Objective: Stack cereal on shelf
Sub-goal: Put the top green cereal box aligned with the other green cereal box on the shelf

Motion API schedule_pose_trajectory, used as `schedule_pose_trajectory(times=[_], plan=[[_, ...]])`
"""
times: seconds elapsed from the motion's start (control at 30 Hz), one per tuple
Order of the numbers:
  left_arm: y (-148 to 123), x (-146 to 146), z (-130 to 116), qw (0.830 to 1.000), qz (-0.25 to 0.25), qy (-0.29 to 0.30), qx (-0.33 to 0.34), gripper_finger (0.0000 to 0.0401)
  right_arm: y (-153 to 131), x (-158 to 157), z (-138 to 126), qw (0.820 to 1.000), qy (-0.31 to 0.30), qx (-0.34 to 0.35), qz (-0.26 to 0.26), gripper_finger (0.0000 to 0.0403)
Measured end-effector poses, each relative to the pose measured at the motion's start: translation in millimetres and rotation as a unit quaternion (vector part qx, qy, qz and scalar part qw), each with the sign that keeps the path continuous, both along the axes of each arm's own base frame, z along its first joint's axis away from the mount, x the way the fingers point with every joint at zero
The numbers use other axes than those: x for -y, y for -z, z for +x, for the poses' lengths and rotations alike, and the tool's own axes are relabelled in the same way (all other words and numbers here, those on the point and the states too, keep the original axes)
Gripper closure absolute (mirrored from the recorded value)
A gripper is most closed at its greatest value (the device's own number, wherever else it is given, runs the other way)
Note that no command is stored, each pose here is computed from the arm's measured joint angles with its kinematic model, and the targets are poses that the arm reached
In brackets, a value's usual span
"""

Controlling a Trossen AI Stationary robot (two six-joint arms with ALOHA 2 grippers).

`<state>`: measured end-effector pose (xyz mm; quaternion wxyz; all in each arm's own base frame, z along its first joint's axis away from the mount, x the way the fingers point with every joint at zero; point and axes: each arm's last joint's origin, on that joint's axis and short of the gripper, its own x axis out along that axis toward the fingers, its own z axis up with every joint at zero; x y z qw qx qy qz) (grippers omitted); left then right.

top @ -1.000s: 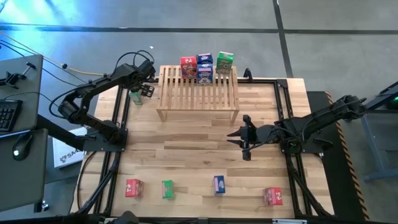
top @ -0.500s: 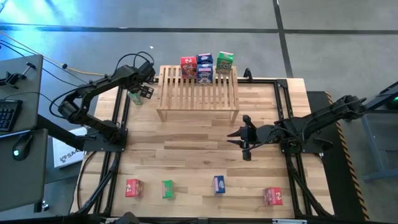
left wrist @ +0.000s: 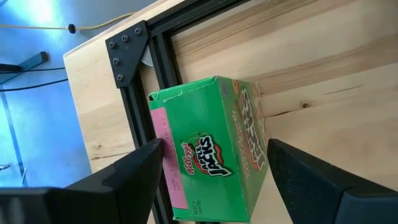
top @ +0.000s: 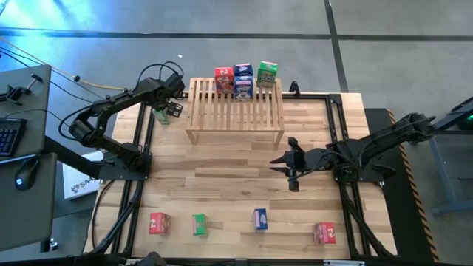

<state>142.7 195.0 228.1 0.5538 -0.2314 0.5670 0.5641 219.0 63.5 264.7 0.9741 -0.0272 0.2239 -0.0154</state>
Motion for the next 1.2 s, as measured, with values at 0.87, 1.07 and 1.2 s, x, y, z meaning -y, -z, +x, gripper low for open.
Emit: schedule_pose_trajectory(times=[0.87,1.07,1.2], plan=[[0.4,1.5,0.4,1.0,-0.002,0.0,-0.003,0.0123,0.1,-0.3,0.0,1.0,-0.008,-0.001,-0.003,0.0326],[0.5,1.6,0.6,1.0,-0.009,0.012,-0.005,0.0123,0.1,-0.3,-0.1,1.0,-0.009,-0.001,-0.005,0.0326],[0.5,1.6,0.6,1.0,-0.013,0.024,-0.009,0.0132,0.5,-0.3,-0.2,1.0,-0.008,-0.004,-0.005,0.0326]])
